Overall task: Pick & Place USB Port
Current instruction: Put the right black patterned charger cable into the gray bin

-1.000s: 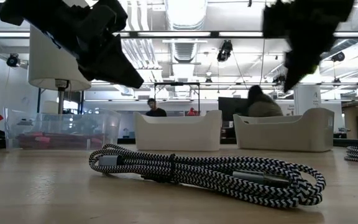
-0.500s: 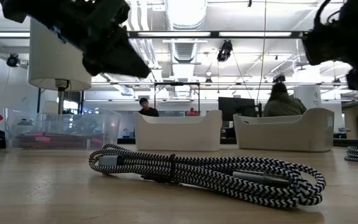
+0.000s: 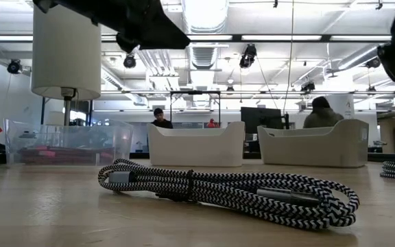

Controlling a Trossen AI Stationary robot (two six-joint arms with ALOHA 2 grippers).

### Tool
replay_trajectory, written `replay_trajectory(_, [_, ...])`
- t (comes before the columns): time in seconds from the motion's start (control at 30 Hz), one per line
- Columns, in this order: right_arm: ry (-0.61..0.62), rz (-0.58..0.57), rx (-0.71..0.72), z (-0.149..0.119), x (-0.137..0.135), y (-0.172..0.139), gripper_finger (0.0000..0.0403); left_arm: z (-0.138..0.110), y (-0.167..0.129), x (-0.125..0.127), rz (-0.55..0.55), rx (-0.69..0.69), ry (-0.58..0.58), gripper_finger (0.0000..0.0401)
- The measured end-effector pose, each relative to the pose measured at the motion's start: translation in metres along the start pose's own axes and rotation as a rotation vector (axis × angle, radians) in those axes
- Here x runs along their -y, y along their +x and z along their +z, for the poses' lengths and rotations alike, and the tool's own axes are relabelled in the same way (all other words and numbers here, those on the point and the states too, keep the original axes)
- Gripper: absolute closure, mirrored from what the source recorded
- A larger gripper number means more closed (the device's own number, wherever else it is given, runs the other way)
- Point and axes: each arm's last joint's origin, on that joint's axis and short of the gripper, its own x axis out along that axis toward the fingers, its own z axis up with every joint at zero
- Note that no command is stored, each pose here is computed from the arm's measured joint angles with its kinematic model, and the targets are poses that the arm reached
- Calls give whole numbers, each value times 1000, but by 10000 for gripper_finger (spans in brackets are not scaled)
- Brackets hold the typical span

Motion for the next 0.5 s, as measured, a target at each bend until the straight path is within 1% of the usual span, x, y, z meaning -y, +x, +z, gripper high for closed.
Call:
replay_trajectory(0.1, [-9, -47, -15, -1, 0, 10, 248, 0, 2, -2, 10, -2, 6, 281])
replay_trajectory(0.23, [7, -82, 20, 5, -2, 22, 245, 0, 2, -3, 12, -3, 6, 281])
replay_trajectory(0.33, [-6, -69, 17, 6, -4, 25, 246, 0, 3, -3, 14, -3, 13, 281])
replay_trajectory(0.5, [9, -31, 24, 5, -6, 19, 246, 0, 3, -4, 17, -4, 20, 281])
